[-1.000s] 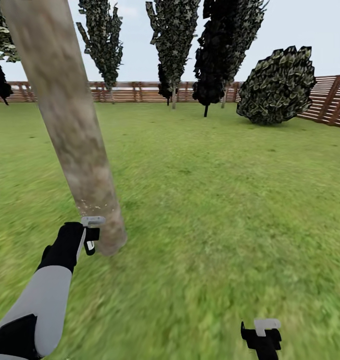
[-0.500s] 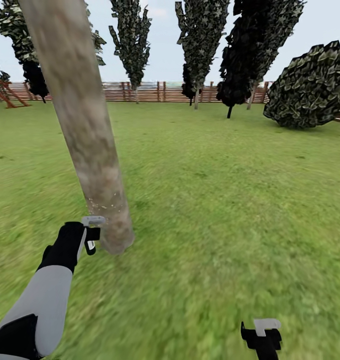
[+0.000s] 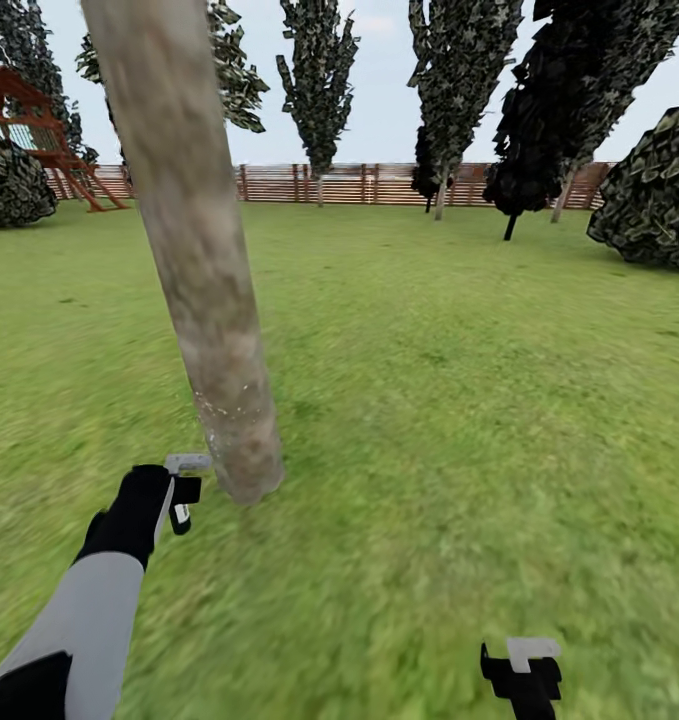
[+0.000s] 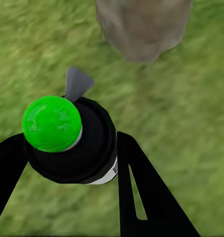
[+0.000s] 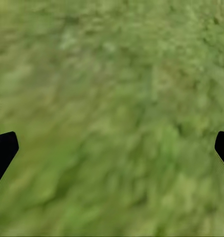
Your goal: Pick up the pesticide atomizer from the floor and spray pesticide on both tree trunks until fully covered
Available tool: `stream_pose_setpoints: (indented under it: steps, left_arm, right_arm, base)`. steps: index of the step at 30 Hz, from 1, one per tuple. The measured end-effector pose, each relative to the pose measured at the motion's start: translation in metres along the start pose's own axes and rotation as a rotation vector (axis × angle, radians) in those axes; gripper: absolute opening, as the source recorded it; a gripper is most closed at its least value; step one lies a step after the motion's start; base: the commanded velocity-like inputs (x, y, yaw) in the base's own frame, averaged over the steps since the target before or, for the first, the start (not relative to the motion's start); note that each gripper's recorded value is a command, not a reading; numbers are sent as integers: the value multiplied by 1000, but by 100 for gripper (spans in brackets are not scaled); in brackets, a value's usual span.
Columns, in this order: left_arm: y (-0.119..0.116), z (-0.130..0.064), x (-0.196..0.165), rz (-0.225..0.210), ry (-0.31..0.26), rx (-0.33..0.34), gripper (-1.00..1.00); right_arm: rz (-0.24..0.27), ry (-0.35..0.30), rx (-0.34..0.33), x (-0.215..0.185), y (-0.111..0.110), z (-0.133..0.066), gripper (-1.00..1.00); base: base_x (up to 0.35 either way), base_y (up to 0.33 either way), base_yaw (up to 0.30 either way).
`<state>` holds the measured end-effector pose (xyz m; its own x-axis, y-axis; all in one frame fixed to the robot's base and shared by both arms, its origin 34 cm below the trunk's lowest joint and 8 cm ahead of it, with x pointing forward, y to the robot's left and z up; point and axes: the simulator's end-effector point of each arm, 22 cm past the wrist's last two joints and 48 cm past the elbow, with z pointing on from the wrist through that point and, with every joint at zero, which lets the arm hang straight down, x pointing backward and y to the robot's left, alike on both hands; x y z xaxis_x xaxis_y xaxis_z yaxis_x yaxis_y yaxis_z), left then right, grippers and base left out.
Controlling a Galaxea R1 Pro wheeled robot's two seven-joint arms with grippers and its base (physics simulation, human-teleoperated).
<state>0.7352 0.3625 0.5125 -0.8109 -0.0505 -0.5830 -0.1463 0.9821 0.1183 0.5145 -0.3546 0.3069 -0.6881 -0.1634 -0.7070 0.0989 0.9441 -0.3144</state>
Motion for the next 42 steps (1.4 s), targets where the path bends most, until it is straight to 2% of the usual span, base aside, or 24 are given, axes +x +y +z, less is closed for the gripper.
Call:
stream_pose_setpoints:
  steps: [6, 8, 12, 21, 23, 24, 27, 29, 31, 33, 36, 37, 38, 41, 42]
  left_arm:
    - [-3, 1, 4, -3, 5, 6, -100]
    - [-11, 1, 4, -6, 6, 20, -100]
    - [-22, 0, 5, -1, 7, 32, -100]
    - [-21, 1, 7, 1, 10, 30, -100]
    - [-14, 4, 18, 2, 24, 19, -100]
    - [-1, 8, 35, 7, 45, -2, -100]
    - [32, 12, 49, 13, 61, -50, -100]
    - [32, 13, 54, 9, 68, -45, -100]
    - [23, 18, 74, 15, 100, -30, -100]
    - [5, 21, 89, 16, 128, -1, -100]
    - [9, 23, 84, 20, 93, -8, -100]
    - [31, 24, 81, 9, 76, -38, -100]
    - [41, 24, 80, -3, 71, -49, -100]
    - [46, 25, 78, -16, 55, -50, -100]
    - [38, 25, 75, -17, 39, -36, -100]
  right_arm:
    - [1, 0, -1, 0, 1, 0, 100]
    - [1, 0, -1, 0, 1, 0, 100]
    - [0, 0, 0, 0, 0, 0, 100]
    - [0, 0, -1, 0, 1, 0, 100]
    - [0, 1, -1, 0, 1, 0, 100]
    - [0, 1, -2, 0, 1, 0, 100]
    - [0, 1, -2, 0, 1, 0, 100]
    - [0, 1, -1, 0, 1, 0, 100]
    - [0, 1, -2, 0, 1, 0, 100]
    - [0, 1, -1, 0, 1, 0, 100]
    - [0, 1, 1, 0, 0, 0, 100]
    - [0, 0, 1, 0, 0, 0, 100]
    - [0, 0, 1, 0, 0, 0, 100]
    - [0, 1, 1, 0, -1, 0, 100]
    - [0, 1, 1, 0, -1, 0, 100]
  base:
    - [249, -176, 277]
    - [253, -177, 212]
    - [181, -223, 46]
    - [27, -226, 1]
    - [0, -18, 0]
    - [0, -6, 0]
    - [0, -1, 0]
    - [0, 0, 0]
    - [0, 0, 0]
    - [0, 0, 0]
    - [0, 0, 0]
    - [0, 0, 0]
    - [0, 0, 0]
    - [0, 0, 0]
    - [0, 0, 0]
